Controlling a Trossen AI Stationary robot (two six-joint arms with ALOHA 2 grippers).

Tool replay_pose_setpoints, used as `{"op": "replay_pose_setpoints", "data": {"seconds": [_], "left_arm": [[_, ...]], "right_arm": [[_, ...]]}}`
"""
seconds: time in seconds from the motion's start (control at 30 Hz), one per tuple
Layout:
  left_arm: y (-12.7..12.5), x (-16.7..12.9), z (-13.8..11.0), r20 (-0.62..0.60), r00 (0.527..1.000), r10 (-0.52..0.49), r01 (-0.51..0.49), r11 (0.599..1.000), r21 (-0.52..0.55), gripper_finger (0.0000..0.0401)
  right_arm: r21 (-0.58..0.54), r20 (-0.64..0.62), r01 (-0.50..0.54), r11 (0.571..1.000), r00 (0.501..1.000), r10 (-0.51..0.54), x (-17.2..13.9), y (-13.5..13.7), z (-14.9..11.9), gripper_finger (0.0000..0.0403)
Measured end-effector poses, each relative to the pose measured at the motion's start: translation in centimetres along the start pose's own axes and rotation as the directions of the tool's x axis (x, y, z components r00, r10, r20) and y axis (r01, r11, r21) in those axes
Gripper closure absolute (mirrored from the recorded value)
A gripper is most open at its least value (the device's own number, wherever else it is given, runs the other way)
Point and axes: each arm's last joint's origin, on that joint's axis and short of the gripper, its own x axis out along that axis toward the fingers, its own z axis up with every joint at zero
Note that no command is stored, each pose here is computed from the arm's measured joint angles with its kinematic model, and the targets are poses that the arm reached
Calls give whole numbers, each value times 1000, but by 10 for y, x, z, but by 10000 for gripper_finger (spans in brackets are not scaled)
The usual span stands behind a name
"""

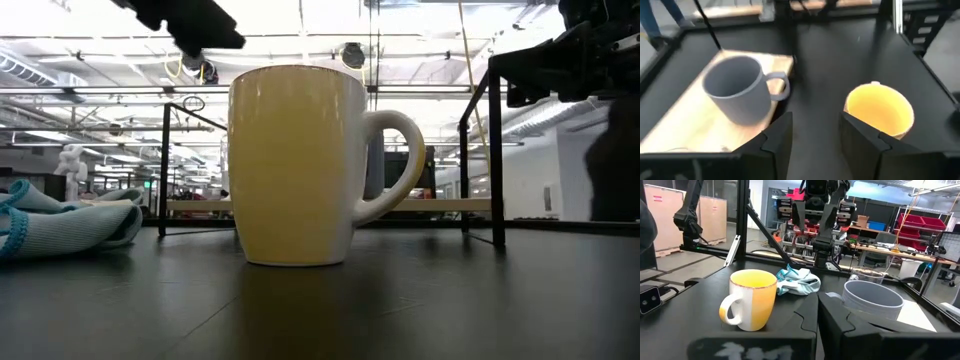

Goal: Stack small to large cups/mugs on shelf
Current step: Put the yellow mug on the shelf

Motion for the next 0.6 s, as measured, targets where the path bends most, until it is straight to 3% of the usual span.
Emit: {"op": "replay_pose_setpoints", "data": {"seconds": [0.23,0.37,0.6], "left_arm": [[1,32,22,-223,974,39,-37,999,16,225],[1,48,35,-264,963,49,-44,999,26,216],[-5,67,51,-307,948,-78,82,997,0,214]], "right_arm": [[-1,-6,-1,1000,1000,1,0,0,-1,403],[-2,-8,-1,1000,1000,1,0,0,-1,403],[-4,-11,-2,1000,1000,2,0,0,-1,403]]}}
